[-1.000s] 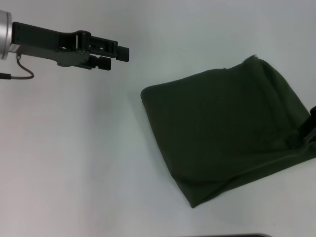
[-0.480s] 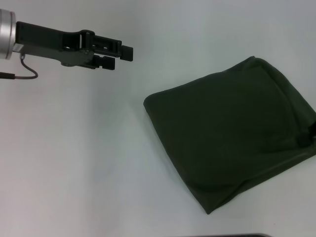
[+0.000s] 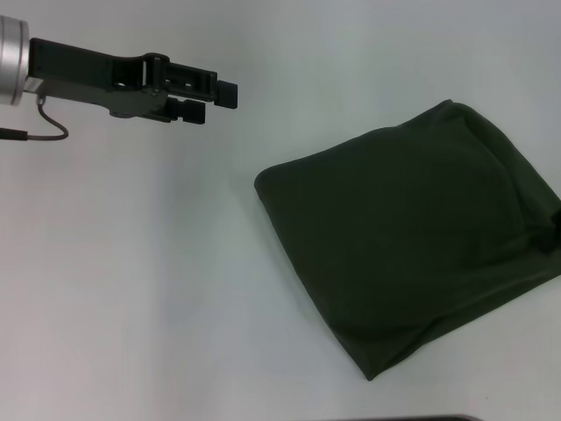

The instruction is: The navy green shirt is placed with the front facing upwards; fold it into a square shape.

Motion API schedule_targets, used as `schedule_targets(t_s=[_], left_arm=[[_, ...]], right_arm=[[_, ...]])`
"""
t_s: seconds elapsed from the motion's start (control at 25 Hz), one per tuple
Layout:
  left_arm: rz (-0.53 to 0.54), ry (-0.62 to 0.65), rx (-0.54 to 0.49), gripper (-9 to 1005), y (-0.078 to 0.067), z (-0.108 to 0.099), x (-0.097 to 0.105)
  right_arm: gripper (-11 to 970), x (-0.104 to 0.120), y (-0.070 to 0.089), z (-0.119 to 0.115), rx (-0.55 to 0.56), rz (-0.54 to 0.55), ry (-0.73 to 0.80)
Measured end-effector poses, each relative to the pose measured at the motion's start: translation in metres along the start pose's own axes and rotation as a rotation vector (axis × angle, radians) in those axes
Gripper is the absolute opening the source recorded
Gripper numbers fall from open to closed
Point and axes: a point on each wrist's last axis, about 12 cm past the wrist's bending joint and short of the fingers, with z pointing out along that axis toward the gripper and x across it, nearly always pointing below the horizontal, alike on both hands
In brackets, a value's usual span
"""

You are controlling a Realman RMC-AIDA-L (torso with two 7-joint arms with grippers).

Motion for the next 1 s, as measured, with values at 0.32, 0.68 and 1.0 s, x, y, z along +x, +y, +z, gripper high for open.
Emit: schedule_targets(t_s=[0.32, 0.68, 1.0], left_arm=[[0.005, 0.000, 0.000, 707, -0.001, 0.000, -0.001], [0.000, -0.003, 0.000, 707, -0.001, 0.001, -0.002], [-0.003, -0.008, -0.002, 708, -0.001, 0.002, -0.003]], right_arm=[[375, -0.014, 0.003, -0.029, 0.063, -0.040, -0.127], [522, -0.028, 0.005, -0.022, 0.079, -0.166, -0.201], [675, -0.028, 0.000, -0.005, 0.024, -0.160, -0.200]])
